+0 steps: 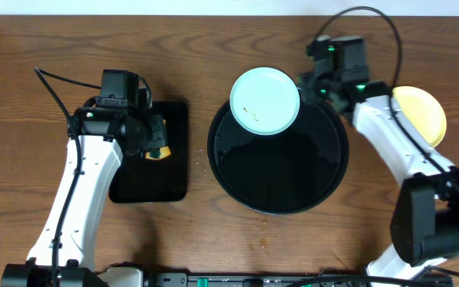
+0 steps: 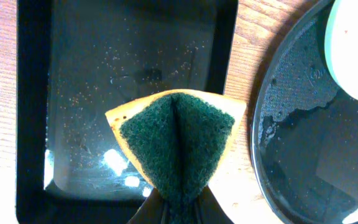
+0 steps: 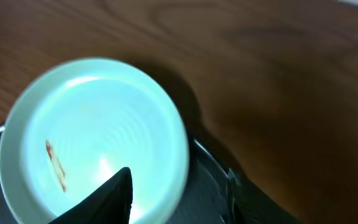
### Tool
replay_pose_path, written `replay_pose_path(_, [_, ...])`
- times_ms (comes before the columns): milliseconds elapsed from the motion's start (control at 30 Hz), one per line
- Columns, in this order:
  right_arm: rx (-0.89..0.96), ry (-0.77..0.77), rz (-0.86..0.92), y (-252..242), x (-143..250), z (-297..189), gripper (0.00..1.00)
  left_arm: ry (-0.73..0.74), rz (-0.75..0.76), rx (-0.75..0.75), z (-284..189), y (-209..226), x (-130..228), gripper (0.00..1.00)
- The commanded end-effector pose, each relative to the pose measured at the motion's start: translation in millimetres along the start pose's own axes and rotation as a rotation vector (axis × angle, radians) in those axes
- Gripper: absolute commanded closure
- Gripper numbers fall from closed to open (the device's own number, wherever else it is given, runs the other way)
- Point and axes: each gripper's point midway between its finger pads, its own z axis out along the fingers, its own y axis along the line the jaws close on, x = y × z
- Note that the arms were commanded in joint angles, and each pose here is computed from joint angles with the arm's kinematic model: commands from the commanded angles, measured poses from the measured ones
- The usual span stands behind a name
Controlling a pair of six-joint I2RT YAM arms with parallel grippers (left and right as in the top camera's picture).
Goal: Clean dirty plates on tray and stack at the side
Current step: 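Grasp the last blue plate and pull it to the round tray's center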
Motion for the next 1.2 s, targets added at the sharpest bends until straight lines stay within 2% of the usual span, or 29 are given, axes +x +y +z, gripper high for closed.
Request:
replay_pose_path(0, [0.045, 0.018, -0.031, 0, 7, 25, 0.54, -0.004, -0.006, -0.014, -1, 4, 1, 0.92])
replay_pose_path(333, [0.04, 0.074, -0.027, -2, 42, 82, 0.63, 0.007, -0.006, -0.017, -1, 4, 3, 0.92])
replay_pose_path(433, [0.04, 0.084, 0.001, -3, 46, 84, 0.74, 0.007, -0.006, -0.017, -1, 4, 3, 0.92])
replay_pose_path(533, [0.039, 0.093, 0.015, -2, 48, 85, 0.76, 0.007, -0.007, -0.017, -1, 4, 3, 0.92])
replay_pose_path(733, [0.039, 0.111, 0.017, -2, 53, 84, 0.99, 0.006, -0.006, -0.017, -1, 5, 3, 0.92])
replay_pose_path(967, [0.059, 0.177, 0.174, -7, 60, 58, 0.99, 0.006, -0.006, -0.017, -1, 5, 3, 0.92])
replay_pose_path(1167, [0.106, 0.374, 0.396, 1, 94, 3, 0.99, 0.006, -0.006, -0.017, -1, 5, 3, 0.92])
